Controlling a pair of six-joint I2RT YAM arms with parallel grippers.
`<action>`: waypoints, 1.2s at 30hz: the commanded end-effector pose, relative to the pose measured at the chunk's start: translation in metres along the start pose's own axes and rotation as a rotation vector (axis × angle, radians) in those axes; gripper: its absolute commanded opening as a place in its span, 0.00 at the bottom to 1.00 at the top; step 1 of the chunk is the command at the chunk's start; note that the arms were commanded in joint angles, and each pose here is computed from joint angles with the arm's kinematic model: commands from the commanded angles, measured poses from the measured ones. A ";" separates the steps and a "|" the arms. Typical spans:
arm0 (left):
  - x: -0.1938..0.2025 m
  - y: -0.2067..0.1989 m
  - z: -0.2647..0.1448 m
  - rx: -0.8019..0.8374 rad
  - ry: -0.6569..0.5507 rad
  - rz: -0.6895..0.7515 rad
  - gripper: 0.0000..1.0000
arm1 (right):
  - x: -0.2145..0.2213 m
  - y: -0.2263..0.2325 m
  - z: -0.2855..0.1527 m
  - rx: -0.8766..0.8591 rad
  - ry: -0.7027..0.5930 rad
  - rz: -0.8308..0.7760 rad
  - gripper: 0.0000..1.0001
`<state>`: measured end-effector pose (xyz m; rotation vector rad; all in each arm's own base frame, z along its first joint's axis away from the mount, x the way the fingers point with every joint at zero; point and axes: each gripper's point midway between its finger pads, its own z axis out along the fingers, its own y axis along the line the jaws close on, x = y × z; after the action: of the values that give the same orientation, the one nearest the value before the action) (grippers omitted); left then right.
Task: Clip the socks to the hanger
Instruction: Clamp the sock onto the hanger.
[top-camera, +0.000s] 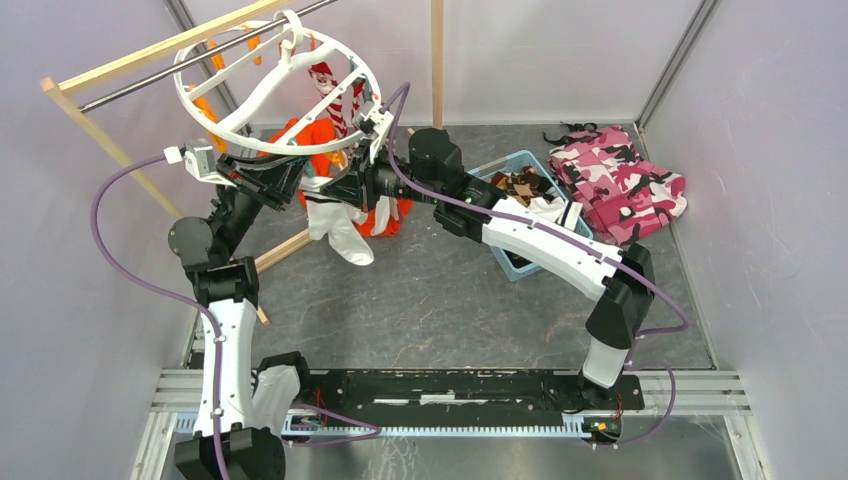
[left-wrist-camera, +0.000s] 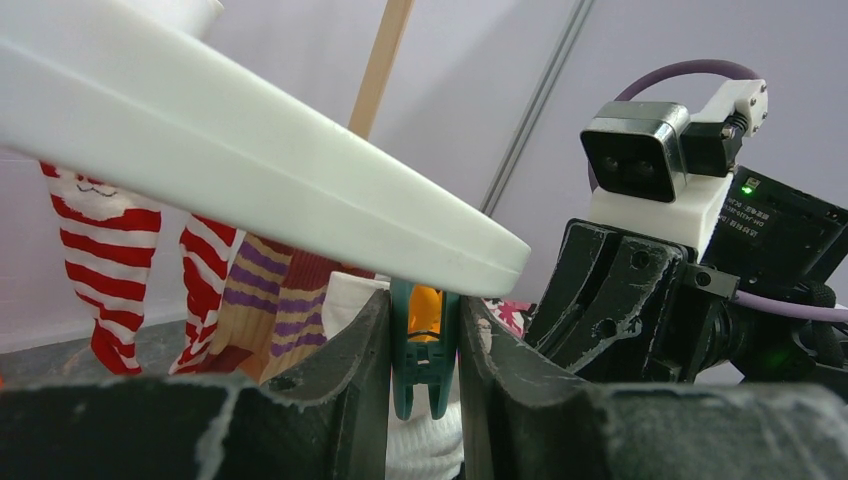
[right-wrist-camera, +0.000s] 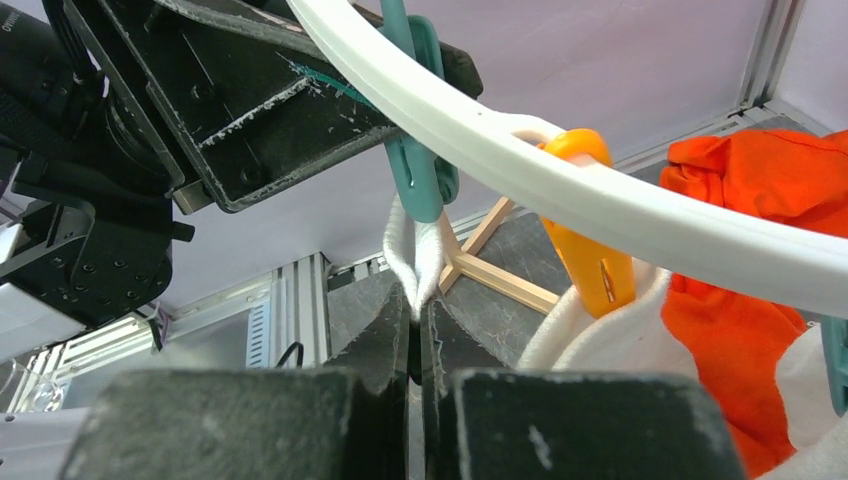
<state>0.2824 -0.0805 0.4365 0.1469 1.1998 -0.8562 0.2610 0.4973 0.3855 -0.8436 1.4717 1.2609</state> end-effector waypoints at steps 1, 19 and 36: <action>-0.013 -0.018 0.002 0.059 -0.020 0.022 0.06 | -0.036 0.012 -0.008 -0.030 -0.078 -0.070 0.00; -0.012 -0.020 0.001 0.068 -0.013 0.027 0.05 | -0.040 0.012 -0.022 -0.084 -0.073 -0.101 0.00; -0.011 -0.019 0.001 0.067 -0.011 0.027 0.05 | -0.045 0.001 -0.036 -0.056 -0.072 -0.115 0.00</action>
<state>0.2802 -0.0841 0.4355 0.1670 1.2046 -0.8675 0.2724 0.4685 0.3894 -0.9062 1.4286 1.2235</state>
